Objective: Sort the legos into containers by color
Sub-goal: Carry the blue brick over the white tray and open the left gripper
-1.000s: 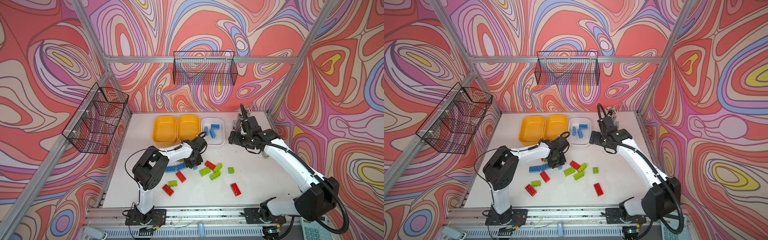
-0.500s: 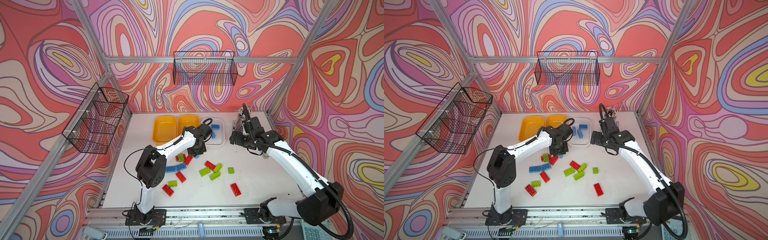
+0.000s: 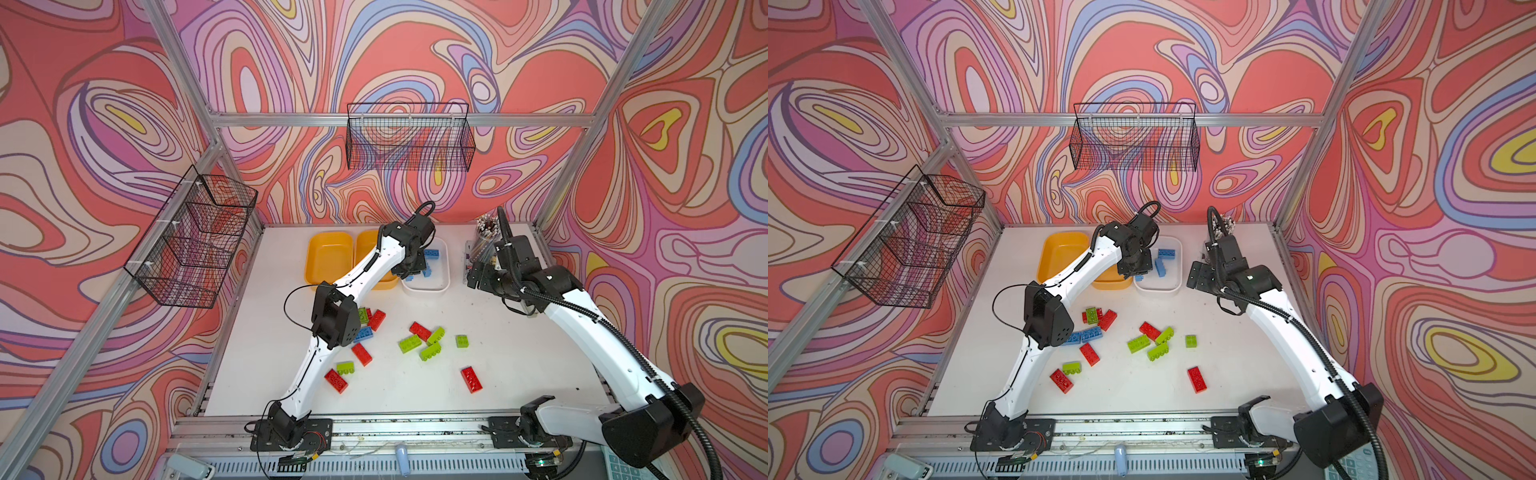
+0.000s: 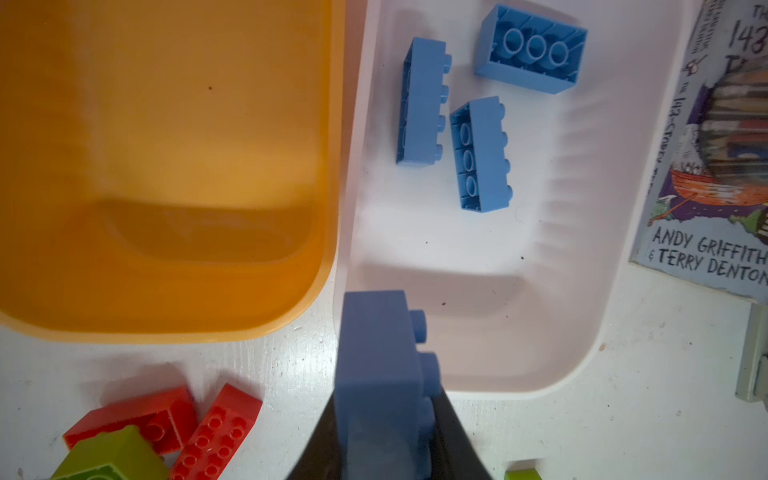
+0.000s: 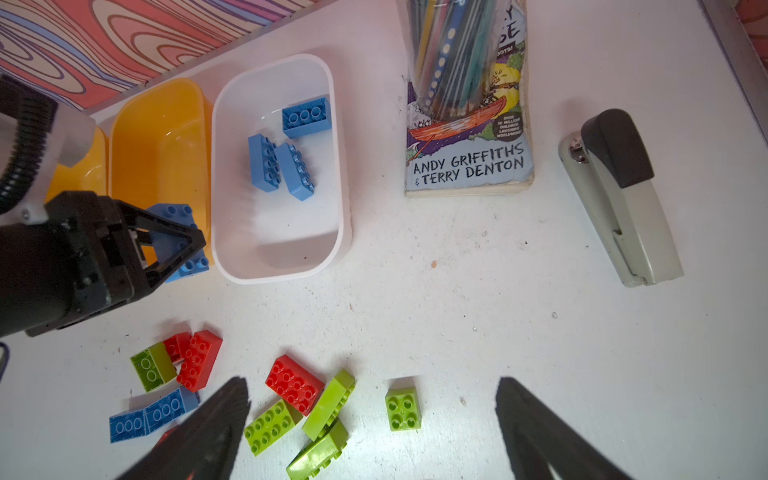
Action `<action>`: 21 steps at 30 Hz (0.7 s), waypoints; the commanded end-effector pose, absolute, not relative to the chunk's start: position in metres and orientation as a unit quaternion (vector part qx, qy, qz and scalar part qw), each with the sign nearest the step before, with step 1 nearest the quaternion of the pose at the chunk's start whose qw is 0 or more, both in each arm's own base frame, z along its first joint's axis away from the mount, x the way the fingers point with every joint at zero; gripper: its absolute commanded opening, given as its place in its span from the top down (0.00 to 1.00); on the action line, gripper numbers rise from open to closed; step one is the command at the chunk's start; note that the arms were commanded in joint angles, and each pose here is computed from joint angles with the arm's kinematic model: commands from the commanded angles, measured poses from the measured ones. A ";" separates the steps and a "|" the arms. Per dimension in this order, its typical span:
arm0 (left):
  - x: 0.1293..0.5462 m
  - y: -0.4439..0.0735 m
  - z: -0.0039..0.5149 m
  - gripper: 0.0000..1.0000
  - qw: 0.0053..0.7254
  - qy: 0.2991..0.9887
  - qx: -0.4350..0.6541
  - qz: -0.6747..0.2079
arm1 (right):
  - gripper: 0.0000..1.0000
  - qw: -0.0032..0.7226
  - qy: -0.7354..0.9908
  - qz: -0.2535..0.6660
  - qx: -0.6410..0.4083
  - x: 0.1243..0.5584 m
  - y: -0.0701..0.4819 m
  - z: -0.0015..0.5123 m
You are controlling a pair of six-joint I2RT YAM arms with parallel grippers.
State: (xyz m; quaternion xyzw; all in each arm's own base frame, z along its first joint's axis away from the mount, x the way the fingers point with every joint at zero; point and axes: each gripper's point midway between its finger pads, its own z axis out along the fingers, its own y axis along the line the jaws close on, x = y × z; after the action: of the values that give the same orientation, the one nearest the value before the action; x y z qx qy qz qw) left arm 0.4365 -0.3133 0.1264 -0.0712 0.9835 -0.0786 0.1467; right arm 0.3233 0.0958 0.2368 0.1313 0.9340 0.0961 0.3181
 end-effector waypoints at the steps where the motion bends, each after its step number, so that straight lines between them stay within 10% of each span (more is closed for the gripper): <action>1: 0.442 -0.316 0.123 1.00 0.133 0.982 -0.085 -0.103 | 0.02 0.316 0.934 0.079 0.148 0.320 0.086 0.237; 14: 0.459 -0.341 0.110 1.00 0.130 0.973 -0.100 -0.165 | 0.02 0.308 0.936 0.069 0.157 0.328 0.081 0.232; 21: 0.475 -0.349 0.105 0.32 0.129 0.964 -0.108 -0.205 | 0.02 0.310 0.935 0.068 0.160 0.333 0.079 0.234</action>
State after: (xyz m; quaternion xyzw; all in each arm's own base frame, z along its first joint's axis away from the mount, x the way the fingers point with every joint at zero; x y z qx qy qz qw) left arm 0.4626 -0.3454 0.1038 -0.0961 0.9710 -0.1791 0.1255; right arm 0.3299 0.0836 0.2274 0.1501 0.9376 0.0739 0.3048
